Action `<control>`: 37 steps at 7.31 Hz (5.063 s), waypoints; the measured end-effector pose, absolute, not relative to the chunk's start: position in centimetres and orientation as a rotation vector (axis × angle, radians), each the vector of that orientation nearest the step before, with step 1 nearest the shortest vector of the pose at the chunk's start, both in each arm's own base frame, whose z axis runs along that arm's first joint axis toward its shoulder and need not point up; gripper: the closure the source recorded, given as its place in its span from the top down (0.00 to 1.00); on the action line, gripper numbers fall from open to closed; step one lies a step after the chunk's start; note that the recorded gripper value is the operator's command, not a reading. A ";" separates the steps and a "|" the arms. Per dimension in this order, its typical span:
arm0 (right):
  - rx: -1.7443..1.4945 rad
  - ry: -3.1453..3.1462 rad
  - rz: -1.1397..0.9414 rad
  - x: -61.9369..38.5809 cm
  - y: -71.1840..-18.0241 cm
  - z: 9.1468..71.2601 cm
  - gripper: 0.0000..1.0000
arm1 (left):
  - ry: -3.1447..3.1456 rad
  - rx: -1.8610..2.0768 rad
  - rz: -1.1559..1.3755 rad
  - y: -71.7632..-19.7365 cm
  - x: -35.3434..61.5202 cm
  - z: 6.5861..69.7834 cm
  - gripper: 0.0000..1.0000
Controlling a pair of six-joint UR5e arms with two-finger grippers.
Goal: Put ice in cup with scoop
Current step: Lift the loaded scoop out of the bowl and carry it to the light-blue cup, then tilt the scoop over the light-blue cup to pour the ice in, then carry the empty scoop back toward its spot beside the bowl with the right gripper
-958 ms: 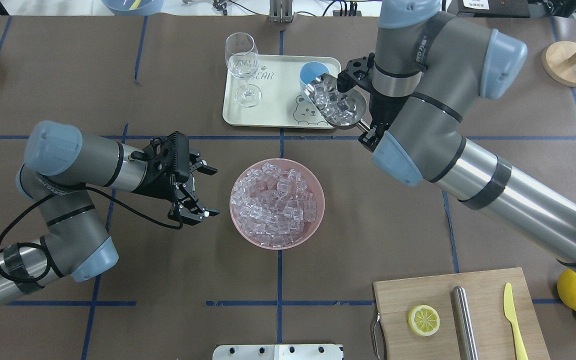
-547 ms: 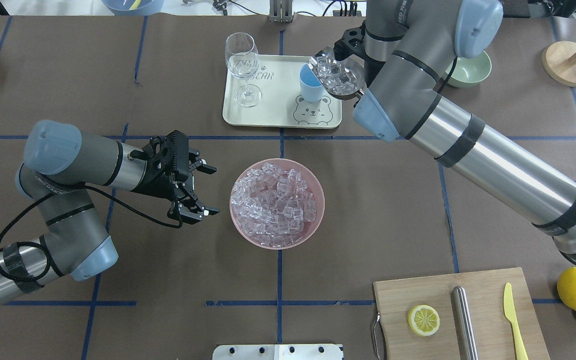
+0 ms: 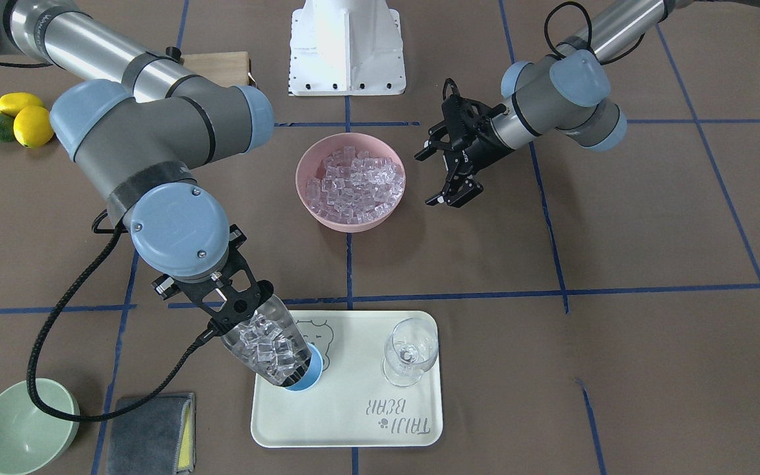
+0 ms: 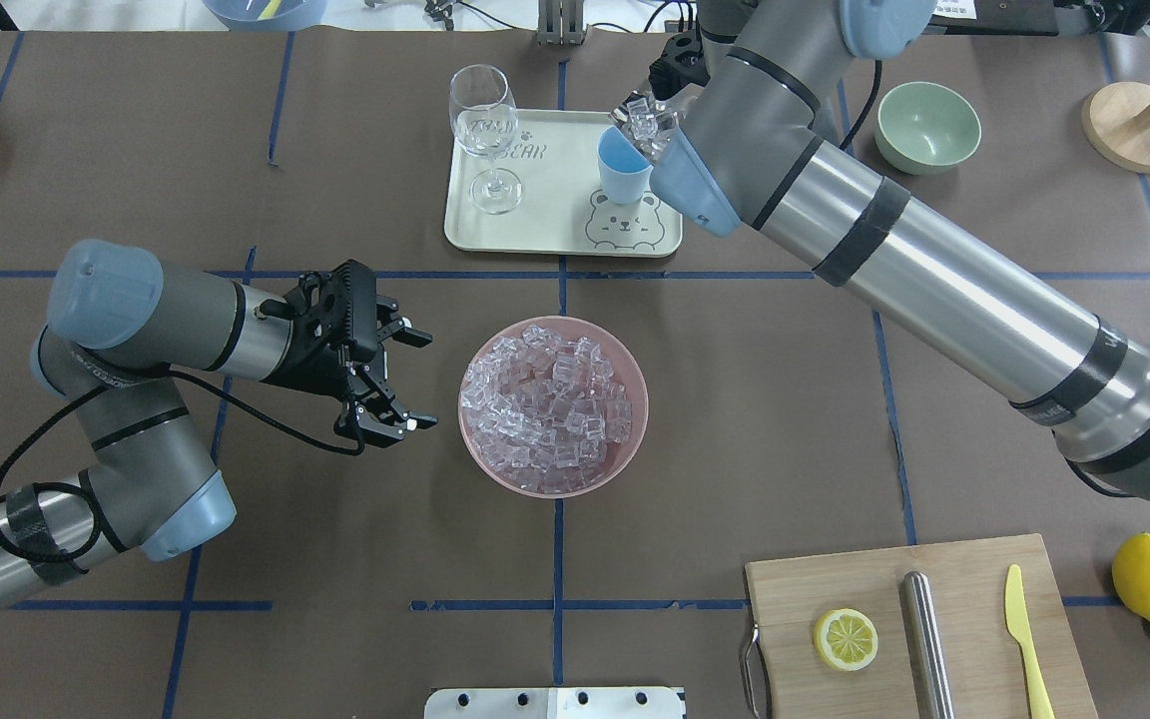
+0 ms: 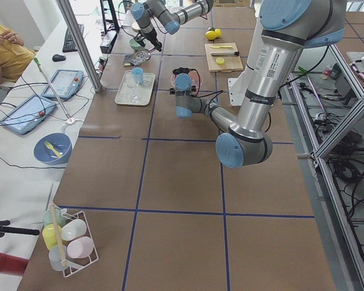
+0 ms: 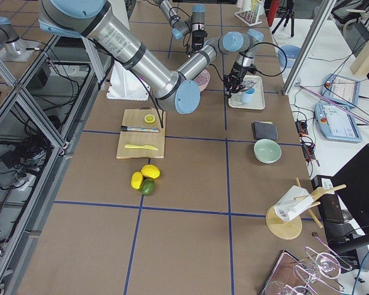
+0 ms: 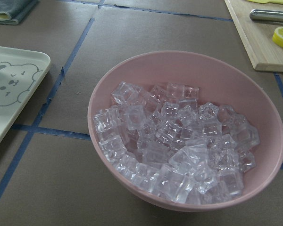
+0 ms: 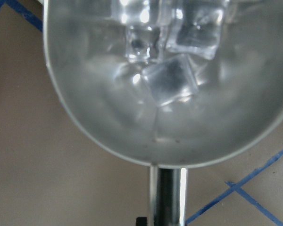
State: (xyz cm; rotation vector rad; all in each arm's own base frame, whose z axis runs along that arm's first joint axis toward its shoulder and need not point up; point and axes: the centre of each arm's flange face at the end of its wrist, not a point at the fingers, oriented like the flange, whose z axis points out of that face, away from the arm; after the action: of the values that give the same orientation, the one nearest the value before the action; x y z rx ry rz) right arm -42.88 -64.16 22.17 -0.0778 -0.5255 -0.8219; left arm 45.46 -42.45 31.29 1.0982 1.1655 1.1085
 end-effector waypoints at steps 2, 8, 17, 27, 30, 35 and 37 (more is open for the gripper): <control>-0.134 -0.453 -0.849 -43.1 -64.8 21.2 0.00 | 1.165 1.097 1.109 -42.5 45.4 31.3 1.00; -0.293 -0.259 -0.964 -44.7 -65.8 19.7 0.00 | 1.168 1.094 1.112 -42.2 45.6 31.4 1.00; -0.369 -0.113 -1.060 -43.4 -66.3 18.5 0.00 | 1.166 1.093 1.111 -42.2 45.7 31.5 1.00; -0.317 -0.232 -0.916 -38.8 -65.5 21.6 0.00 | 1.165 1.111 1.105 -42.5 44.9 30.9 1.00; -0.275 -0.376 -0.673 -33.6 -60.8 26.1 0.00 | 1.166 1.113 1.106 -42.6 44.7 30.8 1.00; -0.181 -0.597 -0.248 -27.1 -48.0 39.7 0.00 | 1.160 1.116 1.100 -43.6 43.7 30.9 1.00; -0.134 -0.673 -0.147 -28.7 -43.2 45.2 0.00 | 1.130 1.115 1.079 -44.8 42.8 31.4 1.00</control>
State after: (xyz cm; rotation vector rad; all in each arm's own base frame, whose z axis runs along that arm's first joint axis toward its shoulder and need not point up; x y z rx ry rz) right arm -28.68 -43.24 45.16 -0.1338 -0.6732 -0.1466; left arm 42.82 -44.84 31.44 1.1152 1.1304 1.0786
